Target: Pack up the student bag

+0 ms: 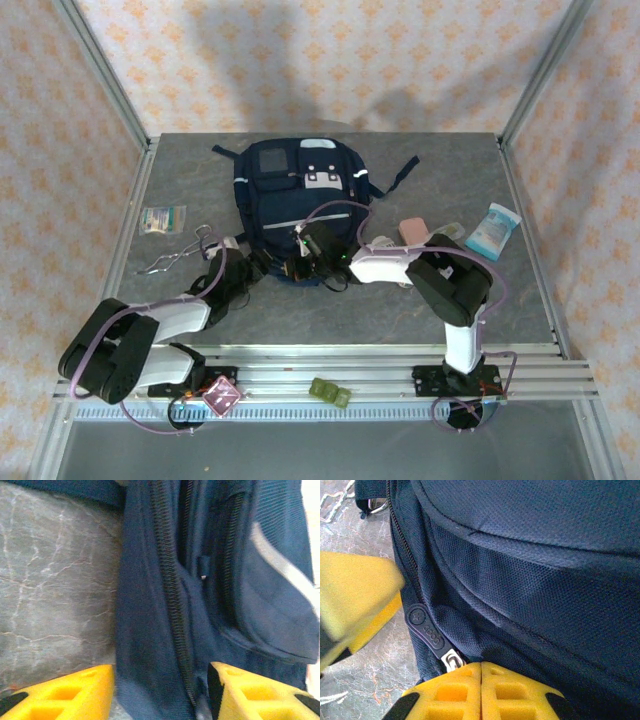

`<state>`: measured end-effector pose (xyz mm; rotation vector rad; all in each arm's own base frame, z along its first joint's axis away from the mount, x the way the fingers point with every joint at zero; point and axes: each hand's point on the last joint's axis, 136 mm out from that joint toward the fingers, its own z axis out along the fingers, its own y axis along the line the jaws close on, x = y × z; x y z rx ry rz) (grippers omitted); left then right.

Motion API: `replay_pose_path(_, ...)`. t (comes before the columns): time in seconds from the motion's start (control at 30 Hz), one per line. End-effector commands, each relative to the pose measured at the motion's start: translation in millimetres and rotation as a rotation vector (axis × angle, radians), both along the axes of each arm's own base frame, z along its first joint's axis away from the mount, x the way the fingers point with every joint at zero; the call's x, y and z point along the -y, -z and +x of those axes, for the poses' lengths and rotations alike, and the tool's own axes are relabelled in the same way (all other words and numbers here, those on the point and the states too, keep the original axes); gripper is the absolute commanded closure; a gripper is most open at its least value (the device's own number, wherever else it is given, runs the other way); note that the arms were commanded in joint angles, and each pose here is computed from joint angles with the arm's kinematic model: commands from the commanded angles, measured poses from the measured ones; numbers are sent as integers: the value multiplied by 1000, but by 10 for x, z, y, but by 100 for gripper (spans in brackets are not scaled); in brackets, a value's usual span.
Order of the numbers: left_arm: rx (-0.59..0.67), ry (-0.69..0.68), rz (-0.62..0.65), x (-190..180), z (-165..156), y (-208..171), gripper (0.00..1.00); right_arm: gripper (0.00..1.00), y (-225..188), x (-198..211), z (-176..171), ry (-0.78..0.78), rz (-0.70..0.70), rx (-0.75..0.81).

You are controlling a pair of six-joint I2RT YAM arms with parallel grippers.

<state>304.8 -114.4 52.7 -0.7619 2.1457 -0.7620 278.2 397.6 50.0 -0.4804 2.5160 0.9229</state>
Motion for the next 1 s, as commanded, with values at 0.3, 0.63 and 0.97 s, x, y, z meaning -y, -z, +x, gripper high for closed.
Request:
replay_pose_path(0.3,32,-24,-49,-61,272,-151,30,65,-659,261,119,99,97,52)
replay_pose_path(0.63,22,40,-20,68,808,-142,35,83,-340,571,310,189,43,-42)
replay_pose_path(0.97,191,168,-207,442,1057,-572,100,90,-124,445,-28,82,38,-38)
